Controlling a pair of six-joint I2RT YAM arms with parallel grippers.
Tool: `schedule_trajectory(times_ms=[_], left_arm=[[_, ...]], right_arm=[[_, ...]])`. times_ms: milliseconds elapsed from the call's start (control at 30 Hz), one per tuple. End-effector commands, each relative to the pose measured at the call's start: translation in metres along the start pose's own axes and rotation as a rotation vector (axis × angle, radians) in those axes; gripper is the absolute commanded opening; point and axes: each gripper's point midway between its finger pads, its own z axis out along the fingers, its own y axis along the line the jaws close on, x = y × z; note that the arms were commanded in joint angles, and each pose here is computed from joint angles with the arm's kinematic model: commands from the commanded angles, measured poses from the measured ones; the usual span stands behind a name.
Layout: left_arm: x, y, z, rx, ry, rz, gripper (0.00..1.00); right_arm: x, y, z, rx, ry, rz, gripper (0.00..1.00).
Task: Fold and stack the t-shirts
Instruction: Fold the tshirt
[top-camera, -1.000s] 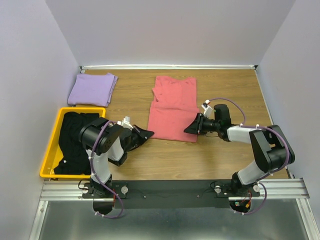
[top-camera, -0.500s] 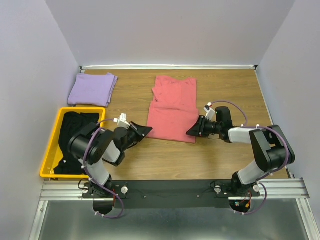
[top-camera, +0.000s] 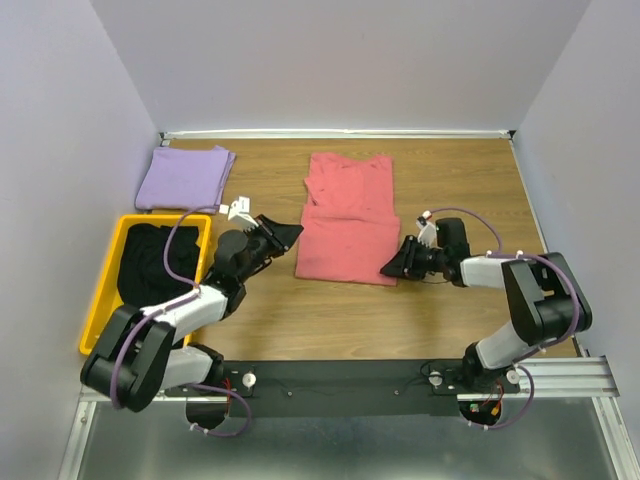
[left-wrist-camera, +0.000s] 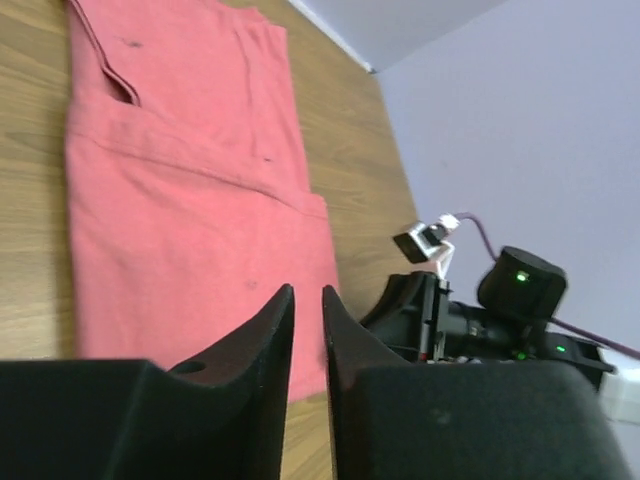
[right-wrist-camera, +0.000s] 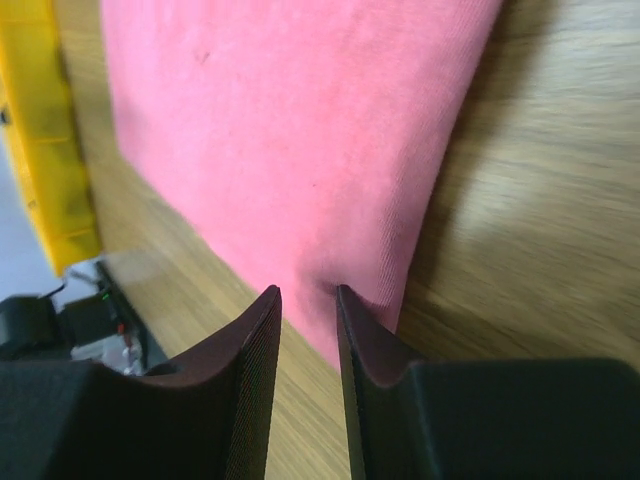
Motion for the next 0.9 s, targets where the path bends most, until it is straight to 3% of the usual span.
schedule_trajectory(times_ms=[0, 133, 300, 400, 533, 867], left_arm=[[0.016, 0.060, -0.017, -0.365, 0.153, 0.174, 0.32], [0.028, 0.056, -0.019, -0.487, 0.277, 0.276, 0.48], [0.061, 0.064, -0.028, -0.602, 0.445, 0.345, 0.81], [0.072, 0.068, -0.028, -0.664, 0.517, 0.386, 0.93], [0.074, 0.072, -0.025, -0.704, 0.548, 0.417, 0.93], [0.093, 0.088, -0.020, -0.721, 0.652, 0.443, 0.64]], right_arm=[[-0.001, -0.038, -0.016, 0.264, 0.005, 0.014, 0.37], [-0.013, -0.030, -0.037, 0.364, -0.003, 0.026, 0.39], [-0.024, -0.023, -0.063, 0.539, -0.021, -0.011, 0.52], [-0.020, -0.025, -0.079, 0.677, -0.016, -0.017, 0.61], [-0.011, -0.027, -0.088, 0.767, 0.002, -0.007, 0.70], [0.001, -0.029, -0.084, 0.793, 0.025, -0.008, 0.73]])
